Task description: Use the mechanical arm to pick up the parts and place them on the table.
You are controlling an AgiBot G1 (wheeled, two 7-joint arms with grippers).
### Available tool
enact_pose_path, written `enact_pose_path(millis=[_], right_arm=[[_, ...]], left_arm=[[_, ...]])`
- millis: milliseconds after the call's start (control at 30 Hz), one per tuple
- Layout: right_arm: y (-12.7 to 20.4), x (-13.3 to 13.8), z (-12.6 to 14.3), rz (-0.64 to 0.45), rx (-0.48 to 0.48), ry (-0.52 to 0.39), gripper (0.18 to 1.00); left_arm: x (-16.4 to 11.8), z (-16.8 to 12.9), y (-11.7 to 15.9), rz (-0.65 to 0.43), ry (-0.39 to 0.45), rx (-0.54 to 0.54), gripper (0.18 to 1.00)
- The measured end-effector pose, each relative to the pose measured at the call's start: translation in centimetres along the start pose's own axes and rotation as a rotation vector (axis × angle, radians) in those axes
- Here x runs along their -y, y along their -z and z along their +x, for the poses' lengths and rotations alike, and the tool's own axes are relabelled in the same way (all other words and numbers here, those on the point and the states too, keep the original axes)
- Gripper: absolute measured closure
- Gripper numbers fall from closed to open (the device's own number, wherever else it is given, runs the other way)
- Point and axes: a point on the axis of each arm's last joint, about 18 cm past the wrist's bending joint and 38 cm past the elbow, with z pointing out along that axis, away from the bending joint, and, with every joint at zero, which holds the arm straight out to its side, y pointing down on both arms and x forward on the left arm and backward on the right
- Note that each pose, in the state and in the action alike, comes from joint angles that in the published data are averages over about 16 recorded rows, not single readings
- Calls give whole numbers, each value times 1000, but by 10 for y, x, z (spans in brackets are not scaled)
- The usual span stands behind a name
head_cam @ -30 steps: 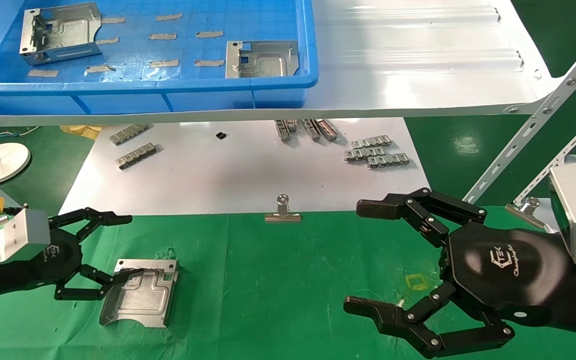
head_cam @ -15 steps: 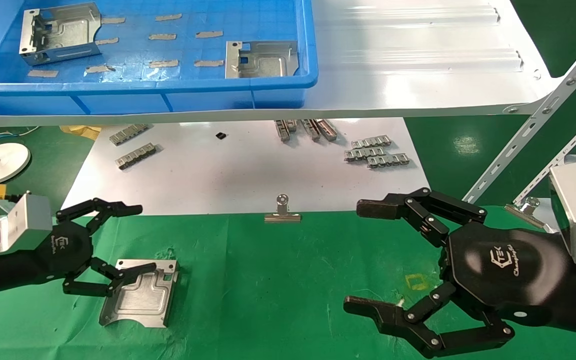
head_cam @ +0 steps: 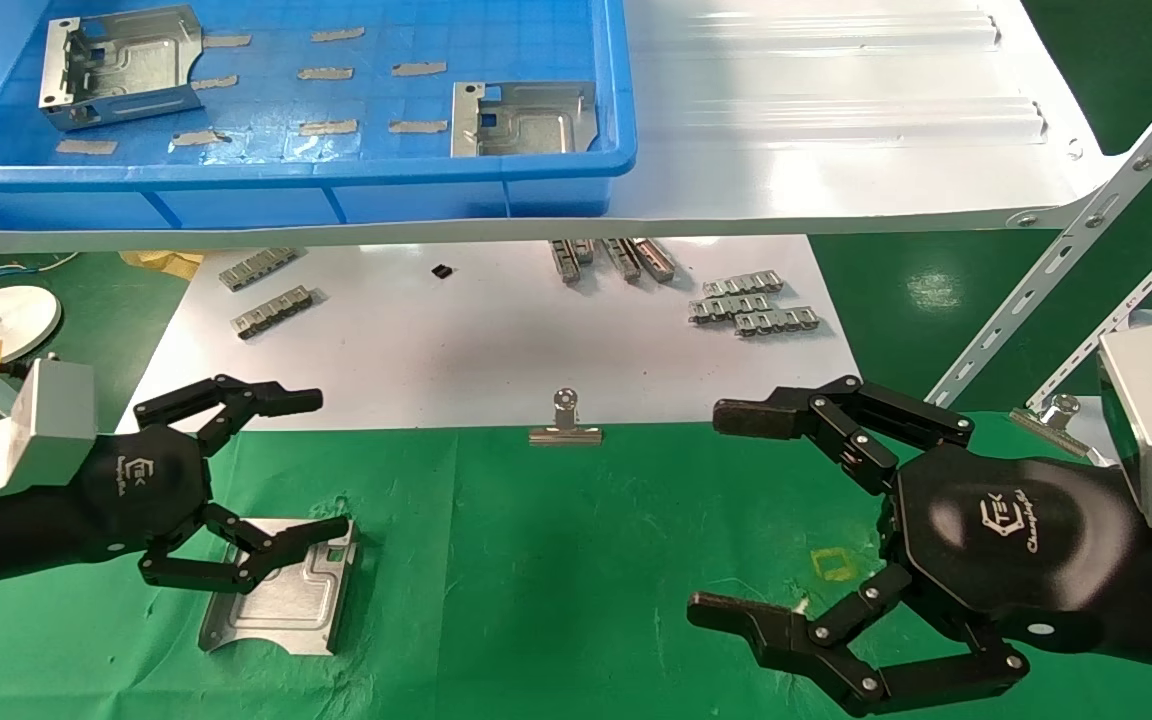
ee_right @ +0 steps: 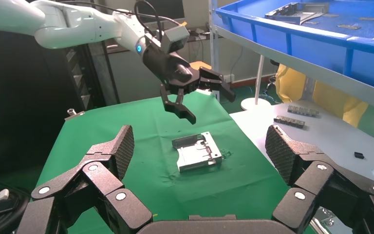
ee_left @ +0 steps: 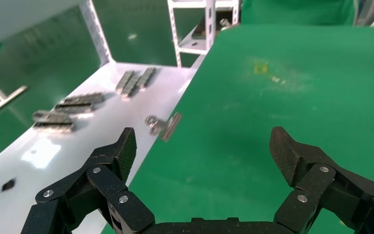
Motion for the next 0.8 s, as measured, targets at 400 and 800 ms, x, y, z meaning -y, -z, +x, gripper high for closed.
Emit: enact_pose_path(millis=[400, 800], right_arm=[[0, 0, 0, 0, 0, 0, 179], [0, 0, 0, 0, 0, 0, 179]], left_arm=[[34, 20, -8, 85, 41, -61, 183], [69, 49, -13, 153, 81, -140, 183]])
